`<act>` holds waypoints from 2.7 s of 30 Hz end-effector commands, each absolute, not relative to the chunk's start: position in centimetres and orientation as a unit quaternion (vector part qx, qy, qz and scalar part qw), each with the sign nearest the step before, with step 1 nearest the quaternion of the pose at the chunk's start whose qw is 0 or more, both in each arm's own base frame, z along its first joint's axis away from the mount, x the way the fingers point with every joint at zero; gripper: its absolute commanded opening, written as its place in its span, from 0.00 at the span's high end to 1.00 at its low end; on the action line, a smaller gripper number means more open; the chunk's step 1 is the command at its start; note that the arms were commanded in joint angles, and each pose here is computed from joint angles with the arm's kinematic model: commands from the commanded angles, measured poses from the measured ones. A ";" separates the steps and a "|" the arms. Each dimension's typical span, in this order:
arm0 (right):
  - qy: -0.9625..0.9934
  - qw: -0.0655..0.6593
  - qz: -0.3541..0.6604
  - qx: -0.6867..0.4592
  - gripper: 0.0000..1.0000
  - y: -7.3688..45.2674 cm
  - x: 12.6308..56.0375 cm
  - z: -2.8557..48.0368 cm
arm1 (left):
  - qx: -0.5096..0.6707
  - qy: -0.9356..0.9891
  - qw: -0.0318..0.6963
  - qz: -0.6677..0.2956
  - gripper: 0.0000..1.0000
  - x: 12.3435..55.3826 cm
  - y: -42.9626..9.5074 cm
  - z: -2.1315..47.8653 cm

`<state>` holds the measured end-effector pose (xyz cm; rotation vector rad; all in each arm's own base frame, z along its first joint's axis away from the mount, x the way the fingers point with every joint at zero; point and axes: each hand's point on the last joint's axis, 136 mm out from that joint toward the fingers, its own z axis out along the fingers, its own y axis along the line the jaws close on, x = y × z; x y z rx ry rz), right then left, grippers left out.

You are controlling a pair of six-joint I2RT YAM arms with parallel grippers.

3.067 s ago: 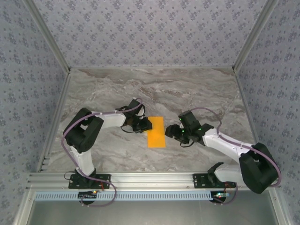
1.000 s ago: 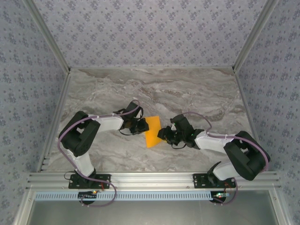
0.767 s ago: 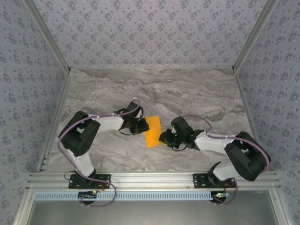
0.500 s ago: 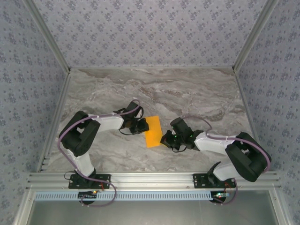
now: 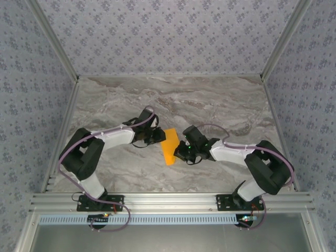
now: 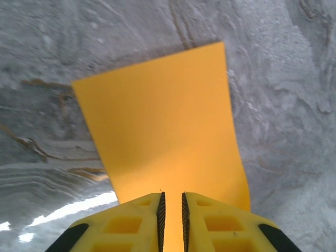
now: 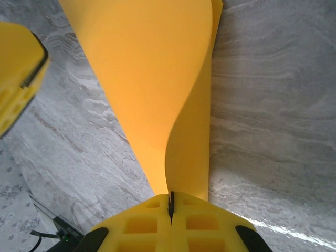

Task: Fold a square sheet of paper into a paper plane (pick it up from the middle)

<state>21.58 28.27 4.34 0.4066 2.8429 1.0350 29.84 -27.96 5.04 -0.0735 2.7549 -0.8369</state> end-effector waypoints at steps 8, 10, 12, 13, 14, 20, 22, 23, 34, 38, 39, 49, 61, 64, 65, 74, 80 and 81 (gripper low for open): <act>0.923 0.062 0.365 0.100 1.00 31.0 22.9 4.8 | -0.022 0.961 0.095 -0.257 0.84 30.0 -27.6 1.7; 0.921 0.066 0.372 0.099 1.00 31.4 23.3 4.8 | -0.022 0.962 0.092 -0.254 0.84 29.9 -27.5 1.4; 0.916 0.075 0.382 0.095 1.00 31.9 23.7 4.9 | -0.021 0.963 0.090 -0.253 0.84 29.8 -27.5 1.3; 0.914 0.078 0.387 0.094 1.00 32.0 23.9 5.0 | -0.020 0.963 0.090 -0.252 0.84 29.7 -27.5 1.3; 0.912 0.083 0.391 0.091 1.00 32.3 24.1 5.0 | -0.020 0.964 0.089 -0.252 0.84 29.7 -27.5 1.3; 0.910 0.095 0.392 0.090 1.00 32.6 24.7 4.8 | -0.018 0.964 0.087 -0.250 0.84 29.7 -27.5 1.1; 0.911 0.095 0.391 0.090 1.00 32.6 24.8 4.6 | -0.017 0.964 0.085 -0.250 0.84 29.7 -27.5 1.1; 0.912 0.093 0.389 0.092 1.00 32.5 24.7 4.4 | -0.018 0.964 0.085 -0.250 0.84 29.7 -27.5 1.1; 0.913 0.097 0.382 0.105 0.99 32.5 25.0 3.6 | -0.017 0.965 0.083 -0.250 0.85 29.5 -27.4 1.0; 0.913 0.097 0.380 0.108 0.99 32.5 25.2 3.3 | -0.016 0.965 0.083 -0.249 0.85 29.4 -27.5 1.0; 0.914 0.097 0.379 0.108 0.99 32.5 25.2 3.2 | -0.016 0.965 0.083 -0.249 0.85 29.4 -27.5 1.0; 0.918 0.107 0.365 0.117 0.99 32.0 25.4 2.6 | -0.016 0.965 0.081 -0.250 0.85 29.3 -27.5 0.9; 0.917 0.107 0.366 0.115 0.99 32.2 25.6 2.3 | -0.015 0.965 0.078 -0.249 0.85 29.1 -27.5 0.7; 0.918 0.106 0.364 0.116 0.99 32.1 25.5 2.2 | -0.015 0.965 0.079 -0.250 0.85 29.1 -27.6 0.7; 0.918 0.106 0.363 0.117 0.99 32.1 25.6 2.1 | -0.014 0.965 0.079 -0.249 0.85 29.1 -27.6 0.7; 0.919 0.110 0.361 0.114 0.99 32.0 25.8 2.0 | -0.013 0.965 0.077 -0.249 0.86 29.0 -27.5 0.6; 0.920 0.111 0.363 0.101 0.99 32.3 25.9 2.1 | -0.015 0.965 0.076 -0.249 0.86 29.1 -27.5 0.5; 0.920 0.109 0.362 0.101 0.99 32.2 25.8 2.1 | -0.014 0.965 0.076 -0.249 0.86 29.0 -27.5 0.5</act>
